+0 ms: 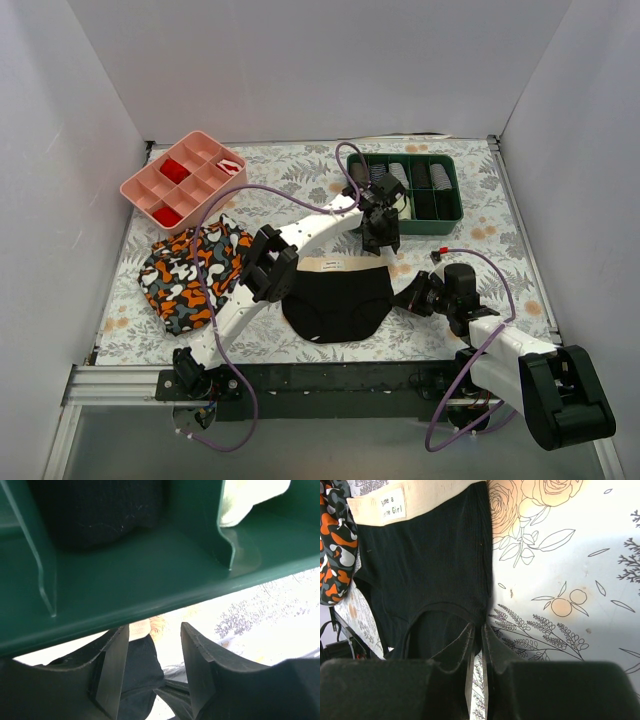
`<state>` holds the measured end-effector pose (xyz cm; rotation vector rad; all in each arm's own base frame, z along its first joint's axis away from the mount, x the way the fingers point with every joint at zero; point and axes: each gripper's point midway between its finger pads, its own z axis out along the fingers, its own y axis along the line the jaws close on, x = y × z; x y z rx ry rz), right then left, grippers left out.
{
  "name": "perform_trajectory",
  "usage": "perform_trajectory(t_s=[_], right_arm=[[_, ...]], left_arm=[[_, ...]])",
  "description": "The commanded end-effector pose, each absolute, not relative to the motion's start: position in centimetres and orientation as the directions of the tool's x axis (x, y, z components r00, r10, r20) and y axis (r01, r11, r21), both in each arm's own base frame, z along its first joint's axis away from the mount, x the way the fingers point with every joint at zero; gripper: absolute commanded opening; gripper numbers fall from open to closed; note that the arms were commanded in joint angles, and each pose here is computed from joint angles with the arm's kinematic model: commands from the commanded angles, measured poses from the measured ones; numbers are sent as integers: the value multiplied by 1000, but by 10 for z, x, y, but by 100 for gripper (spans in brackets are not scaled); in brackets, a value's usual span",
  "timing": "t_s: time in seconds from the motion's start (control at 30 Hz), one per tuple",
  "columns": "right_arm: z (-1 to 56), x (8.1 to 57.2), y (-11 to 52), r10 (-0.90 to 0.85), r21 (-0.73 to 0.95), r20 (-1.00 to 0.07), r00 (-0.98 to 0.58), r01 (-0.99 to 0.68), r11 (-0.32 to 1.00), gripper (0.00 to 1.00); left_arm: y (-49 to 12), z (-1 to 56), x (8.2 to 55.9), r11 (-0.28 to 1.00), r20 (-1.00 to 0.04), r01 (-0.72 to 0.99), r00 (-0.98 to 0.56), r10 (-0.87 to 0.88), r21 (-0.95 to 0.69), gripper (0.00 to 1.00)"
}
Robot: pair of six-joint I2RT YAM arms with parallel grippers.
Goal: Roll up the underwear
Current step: Fold the underwear at the center of the board.
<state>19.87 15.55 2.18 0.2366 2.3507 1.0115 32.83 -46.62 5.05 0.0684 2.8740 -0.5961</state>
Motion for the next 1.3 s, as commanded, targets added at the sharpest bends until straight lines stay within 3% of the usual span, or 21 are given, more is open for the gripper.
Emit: perform_trajectory(t_s=[0.0, 0.63, 0.87, 1.27], right_arm=[[19, 198, 153, 354, 696, -446, -822, -71, 714, 17], [16, 198, 151, 346, 685, -446, -825, -66, 725, 17], [16, 198, 151, 341, 681, -451, -825, -71, 729, 17], [23, 196, 155, 322, 694, -473, -820, -122, 710, 16]], left_arm=[[-466, 30, 319, 928, -195, 90, -981, 19, -361, 45], [-466, -5, 301, 948, -189, 110, -981, 54, -299, 44], [-460, -14, 301, 960, -187, 91, -981, 42, -265, 38], [-447, -32, 291, 972, -145, 94, -987, 63, -216, 15]])
